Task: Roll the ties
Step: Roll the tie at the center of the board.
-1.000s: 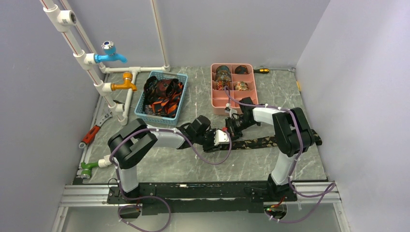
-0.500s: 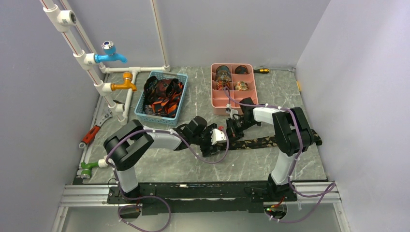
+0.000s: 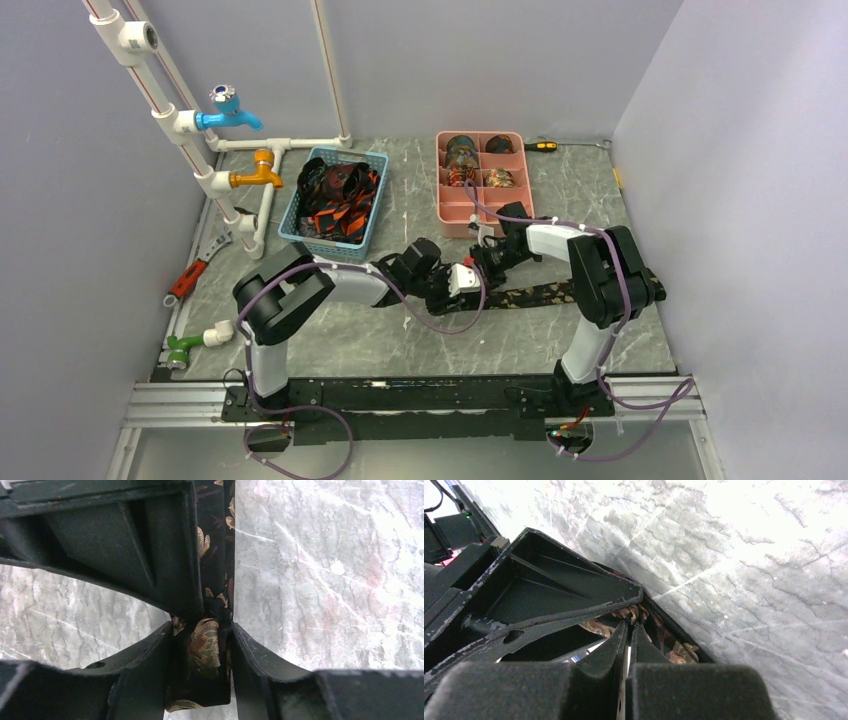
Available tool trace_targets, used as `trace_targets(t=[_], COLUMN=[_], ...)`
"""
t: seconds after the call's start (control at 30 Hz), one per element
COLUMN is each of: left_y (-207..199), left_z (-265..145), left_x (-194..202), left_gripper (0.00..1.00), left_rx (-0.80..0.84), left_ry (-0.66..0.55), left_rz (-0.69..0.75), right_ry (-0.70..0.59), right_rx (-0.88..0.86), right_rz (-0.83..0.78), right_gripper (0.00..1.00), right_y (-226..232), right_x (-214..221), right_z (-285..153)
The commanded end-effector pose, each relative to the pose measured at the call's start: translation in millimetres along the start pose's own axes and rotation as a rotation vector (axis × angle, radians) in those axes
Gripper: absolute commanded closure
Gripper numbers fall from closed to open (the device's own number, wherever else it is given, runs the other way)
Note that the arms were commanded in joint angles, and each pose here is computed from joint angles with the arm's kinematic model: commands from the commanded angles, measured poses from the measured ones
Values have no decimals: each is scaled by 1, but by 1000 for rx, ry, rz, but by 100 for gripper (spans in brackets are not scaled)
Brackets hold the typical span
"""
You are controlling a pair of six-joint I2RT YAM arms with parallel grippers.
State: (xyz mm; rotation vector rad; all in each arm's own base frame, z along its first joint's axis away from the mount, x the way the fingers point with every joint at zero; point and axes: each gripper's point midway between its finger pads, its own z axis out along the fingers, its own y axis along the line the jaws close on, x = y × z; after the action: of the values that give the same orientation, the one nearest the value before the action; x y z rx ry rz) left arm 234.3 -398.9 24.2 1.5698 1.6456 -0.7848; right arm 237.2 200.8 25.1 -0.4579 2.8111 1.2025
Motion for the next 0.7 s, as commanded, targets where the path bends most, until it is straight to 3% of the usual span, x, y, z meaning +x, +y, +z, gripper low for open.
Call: trace_targets(t=[0.0, 0.07, 0.17, 0.47, 0.53, 0.67], left_y=[-13, -15, -17, -21, -21, -24], left_z=[-4, -7, -10, -8, -8, -10], left_x=[46, 52, 56, 58, 59, 60], left_gripper=[60, 65, 65, 64, 64, 63], left_rx=[13, 8, 4, 11, 15, 24], left_ry=[122, 139, 149, 163, 169, 171], left_rz=[14, 18, 16, 24, 23, 25], right_ry=[-5, 5, 12, 4, 9, 37], right_rx=[29, 13, -33, -135, -146, -70], right_rz=[-43, -28, 6, 47, 49, 48], right_gripper=[100, 85, 67, 60, 66, 100], right_y=[4, 8, 14, 29, 29, 13], right_x=[3, 5, 8, 6, 6, 12], right_z=[-10, -11, -11, -10, -8, -6])
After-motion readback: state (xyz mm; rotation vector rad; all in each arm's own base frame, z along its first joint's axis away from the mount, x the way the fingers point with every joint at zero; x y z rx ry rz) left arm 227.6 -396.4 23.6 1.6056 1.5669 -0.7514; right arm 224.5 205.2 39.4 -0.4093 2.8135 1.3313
